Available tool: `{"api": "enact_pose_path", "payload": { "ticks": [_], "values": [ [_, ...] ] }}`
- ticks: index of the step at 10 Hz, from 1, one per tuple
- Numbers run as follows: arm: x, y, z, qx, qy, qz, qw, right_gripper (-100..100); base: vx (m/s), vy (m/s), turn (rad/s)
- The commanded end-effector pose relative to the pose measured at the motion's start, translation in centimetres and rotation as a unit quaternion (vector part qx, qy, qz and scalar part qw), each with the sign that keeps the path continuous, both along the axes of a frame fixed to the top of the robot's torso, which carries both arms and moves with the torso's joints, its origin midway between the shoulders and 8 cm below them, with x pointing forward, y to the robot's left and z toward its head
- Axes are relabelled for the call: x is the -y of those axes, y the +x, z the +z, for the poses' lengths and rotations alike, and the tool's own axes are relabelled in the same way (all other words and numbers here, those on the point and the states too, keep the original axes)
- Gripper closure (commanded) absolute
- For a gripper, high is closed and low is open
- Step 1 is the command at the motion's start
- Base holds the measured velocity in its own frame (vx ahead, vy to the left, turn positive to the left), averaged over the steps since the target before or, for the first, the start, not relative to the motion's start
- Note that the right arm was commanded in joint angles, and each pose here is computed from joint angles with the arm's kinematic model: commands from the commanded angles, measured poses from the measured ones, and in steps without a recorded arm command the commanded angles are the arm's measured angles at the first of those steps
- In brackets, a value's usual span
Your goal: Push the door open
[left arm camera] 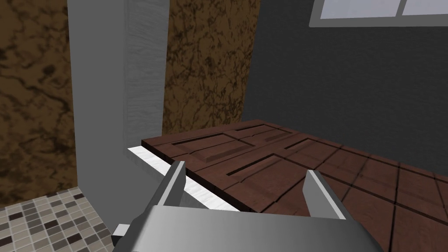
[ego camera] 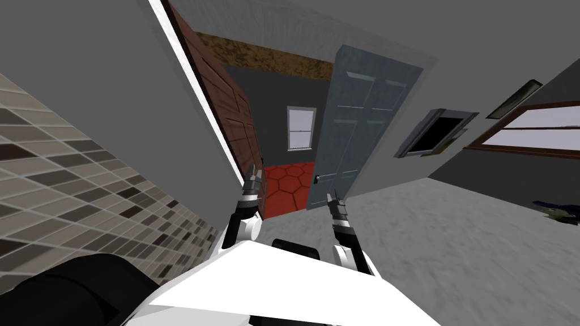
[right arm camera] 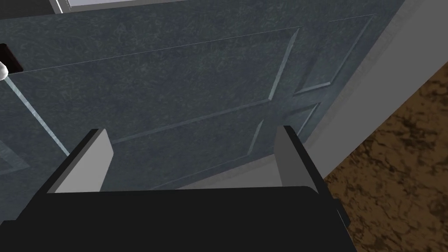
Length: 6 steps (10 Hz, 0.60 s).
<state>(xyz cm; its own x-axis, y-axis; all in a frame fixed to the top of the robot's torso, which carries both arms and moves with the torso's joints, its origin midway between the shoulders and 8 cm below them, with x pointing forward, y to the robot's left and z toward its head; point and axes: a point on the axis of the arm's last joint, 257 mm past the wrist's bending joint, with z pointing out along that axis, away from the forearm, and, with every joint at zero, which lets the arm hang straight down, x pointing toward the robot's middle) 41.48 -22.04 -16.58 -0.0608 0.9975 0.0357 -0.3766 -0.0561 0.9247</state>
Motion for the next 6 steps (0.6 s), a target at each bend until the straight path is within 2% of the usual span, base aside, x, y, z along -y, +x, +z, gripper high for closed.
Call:
{"api": "enact_pose_path", "payload": {
  "ticks": [1, 4, 5, 6],
  "values": [
    [-0.4, 0.1, -1.4, -0.012, -0.002, 0.004, 0.9999, -100, 0.086, -0.085, 0.069],
    [-0.9, 0.2, -4.1, -0.034, -0.006, 0.011, 0.9994, -100, 0.086, -0.086, 0.078],
    [-0.9, 0.2, -4.1, -0.034, -0.006, 0.011, 0.9994, -100, 0.066, -0.066, 0.028],
    [-1.1, 0.2, -5.0, -0.041, -0.007, 0.013, 0.9991, -100, 0.043, -0.052, 0.041]
  ]
}}
